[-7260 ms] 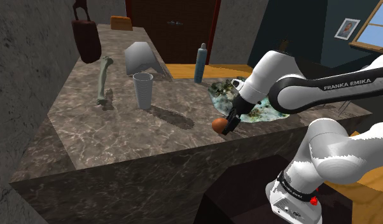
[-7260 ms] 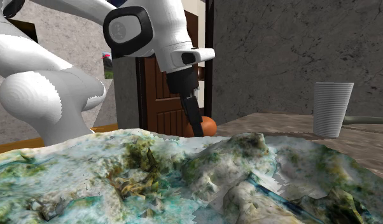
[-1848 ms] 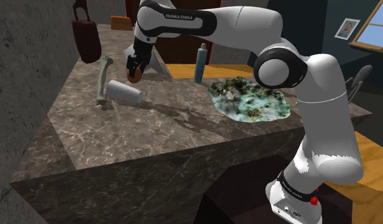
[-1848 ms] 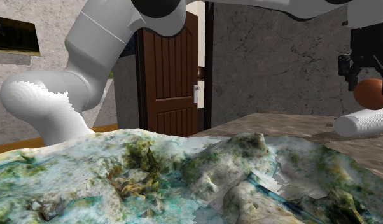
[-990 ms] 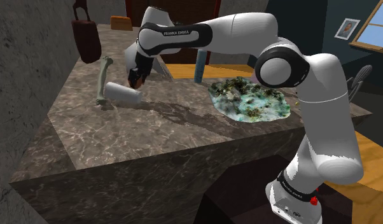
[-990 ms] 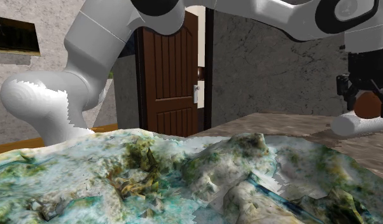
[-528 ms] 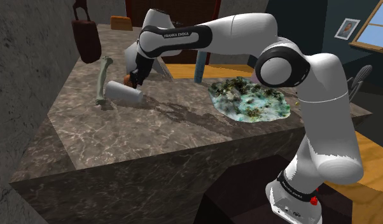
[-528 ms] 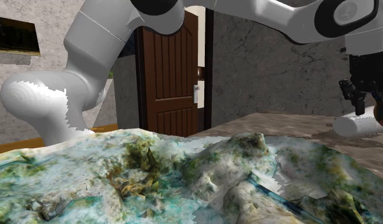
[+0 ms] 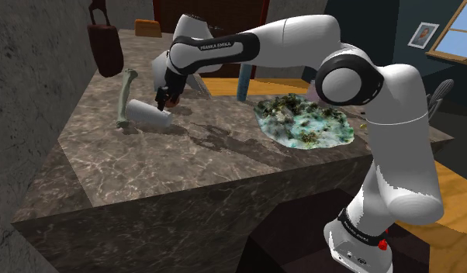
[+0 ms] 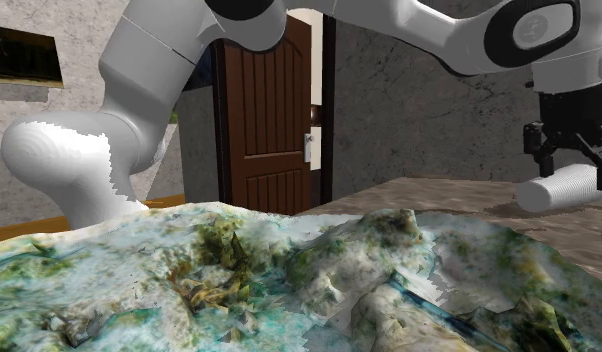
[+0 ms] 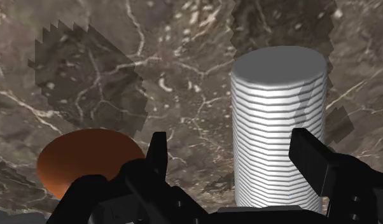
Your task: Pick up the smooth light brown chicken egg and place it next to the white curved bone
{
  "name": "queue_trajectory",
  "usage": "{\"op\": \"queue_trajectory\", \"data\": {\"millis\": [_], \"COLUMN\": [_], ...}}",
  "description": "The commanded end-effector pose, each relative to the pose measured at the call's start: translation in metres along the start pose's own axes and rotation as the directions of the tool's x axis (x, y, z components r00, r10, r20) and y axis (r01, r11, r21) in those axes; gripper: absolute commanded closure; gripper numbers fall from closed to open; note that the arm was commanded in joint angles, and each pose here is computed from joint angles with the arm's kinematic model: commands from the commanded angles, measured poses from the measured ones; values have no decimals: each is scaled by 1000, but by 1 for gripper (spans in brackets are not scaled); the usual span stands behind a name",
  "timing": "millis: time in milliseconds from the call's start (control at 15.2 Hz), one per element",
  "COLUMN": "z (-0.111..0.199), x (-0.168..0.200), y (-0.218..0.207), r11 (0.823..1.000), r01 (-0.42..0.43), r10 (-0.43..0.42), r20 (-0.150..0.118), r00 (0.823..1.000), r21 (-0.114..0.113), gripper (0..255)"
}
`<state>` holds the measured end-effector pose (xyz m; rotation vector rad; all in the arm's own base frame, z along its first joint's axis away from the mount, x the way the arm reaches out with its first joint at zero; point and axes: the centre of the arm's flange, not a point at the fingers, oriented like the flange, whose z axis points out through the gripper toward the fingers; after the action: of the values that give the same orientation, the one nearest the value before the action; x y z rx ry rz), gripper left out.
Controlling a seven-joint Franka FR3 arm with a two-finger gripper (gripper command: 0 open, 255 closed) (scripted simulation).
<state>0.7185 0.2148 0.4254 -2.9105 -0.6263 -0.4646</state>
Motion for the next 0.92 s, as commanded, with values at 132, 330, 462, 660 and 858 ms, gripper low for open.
{"op": "queue_trajectory", "data": {"millis": [132,330,462,660,858], "z": [12,-24,-24,-24,-24], "x": [-2,1,1,1,1], "y": [4,5,5,5,5], "r11": [1000,1000,1000,1000,1000], "r01": [2,2,2,2,2], "r10": [-3,-3,-3,-3,-3], "r20": [58,58,58,58,58], "r00": [998,998,998,998,998], "r21": [15,15,15,15,15], "gripper": [0,0,0,0,0]}}
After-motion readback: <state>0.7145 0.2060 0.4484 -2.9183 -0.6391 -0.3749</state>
